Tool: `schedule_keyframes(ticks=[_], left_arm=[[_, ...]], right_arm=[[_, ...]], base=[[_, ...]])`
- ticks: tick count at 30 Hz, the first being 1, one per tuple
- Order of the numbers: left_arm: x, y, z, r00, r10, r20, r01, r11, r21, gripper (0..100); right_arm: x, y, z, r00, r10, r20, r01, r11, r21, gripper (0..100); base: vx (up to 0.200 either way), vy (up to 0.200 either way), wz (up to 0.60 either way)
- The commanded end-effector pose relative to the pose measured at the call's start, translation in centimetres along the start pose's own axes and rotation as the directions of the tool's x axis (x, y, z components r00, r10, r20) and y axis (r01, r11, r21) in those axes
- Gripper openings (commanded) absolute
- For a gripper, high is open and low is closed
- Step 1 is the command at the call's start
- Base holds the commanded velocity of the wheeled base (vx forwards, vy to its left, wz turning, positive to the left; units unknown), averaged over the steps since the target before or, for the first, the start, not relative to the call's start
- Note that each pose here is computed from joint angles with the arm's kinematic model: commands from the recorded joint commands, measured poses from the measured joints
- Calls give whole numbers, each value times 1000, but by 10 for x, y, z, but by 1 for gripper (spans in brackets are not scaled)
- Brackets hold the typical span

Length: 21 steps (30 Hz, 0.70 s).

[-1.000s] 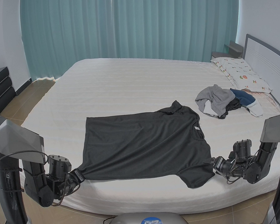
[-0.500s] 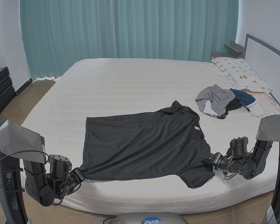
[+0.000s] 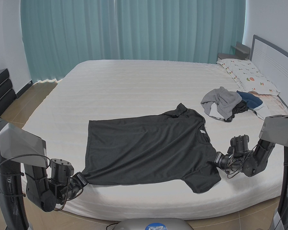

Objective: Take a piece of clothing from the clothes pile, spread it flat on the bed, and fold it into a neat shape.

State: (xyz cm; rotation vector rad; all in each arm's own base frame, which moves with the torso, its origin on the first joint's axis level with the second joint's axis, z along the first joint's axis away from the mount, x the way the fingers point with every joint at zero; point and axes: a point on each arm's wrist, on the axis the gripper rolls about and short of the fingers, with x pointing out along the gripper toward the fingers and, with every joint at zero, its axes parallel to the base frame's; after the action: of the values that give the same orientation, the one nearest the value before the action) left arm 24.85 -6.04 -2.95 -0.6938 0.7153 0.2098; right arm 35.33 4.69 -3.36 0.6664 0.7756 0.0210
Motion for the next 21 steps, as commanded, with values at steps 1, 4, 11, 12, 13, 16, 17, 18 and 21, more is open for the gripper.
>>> schedule_keyframes(ticks=[1, 4, 11, 12, 13, 16, 17, 18, 21], left_arm=[[3, -1, 2, 1000, -4, 9, 4, 1000, -6, 0], [4, -1, 3, 1000, -5, 15, 5, 1000, -15, 0], [6, -4, 6, 1000, -15, 26, 16, 999, -52, 0], [6, -4, 6, 1000, -14, 27, 15, 998, -53, 0], [6, -3, 7, 999, -13, 30, 15, 998, -55, 0], [7, -3, 6, 1000, -10, 27, 11, 998, -54, 0], [7, -2, 6, 1000, -8, 25, 9, 999, -54, 0], [7, -2, 6, 1000, -8, 25, 9, 999, -54, 0], [9, -1, 4, 1000, -2, 20, 3, 999, -53, 0]], right_arm=[[14, 0, 11, 999, 17, 34, -18, 1000, 1, 0], [21, 1, 18, 998, 28, 56, -28, 1000, 2, 0], [29, 3, 25, 996, 46, 80, -46, 999, -4, 0], [30, 3, 25, 995, 50, 83, -50, 999, -5, 0], [30, 3, 25, 995, 51, 84, -51, 999, -5, 0], [31, 4, 26, 995, 60, 83, -59, 998, -6, 0], [31, 4, 25, 995, 62, 83, -61, 998, -7, 100], [31, 4, 25, 995, 62, 83, -61, 998, -7, 100], [26, 4, 27, 990, 81, 112, -80, 997, -12, 100]], base=[[0, 0, 0], [0, 0, 0], [0, 0, 0], [0, 0, 0], [0, 0, 0], [0, 0, 0], [0, 0, 0], [0, 0, 0], [0, 0, 0]])
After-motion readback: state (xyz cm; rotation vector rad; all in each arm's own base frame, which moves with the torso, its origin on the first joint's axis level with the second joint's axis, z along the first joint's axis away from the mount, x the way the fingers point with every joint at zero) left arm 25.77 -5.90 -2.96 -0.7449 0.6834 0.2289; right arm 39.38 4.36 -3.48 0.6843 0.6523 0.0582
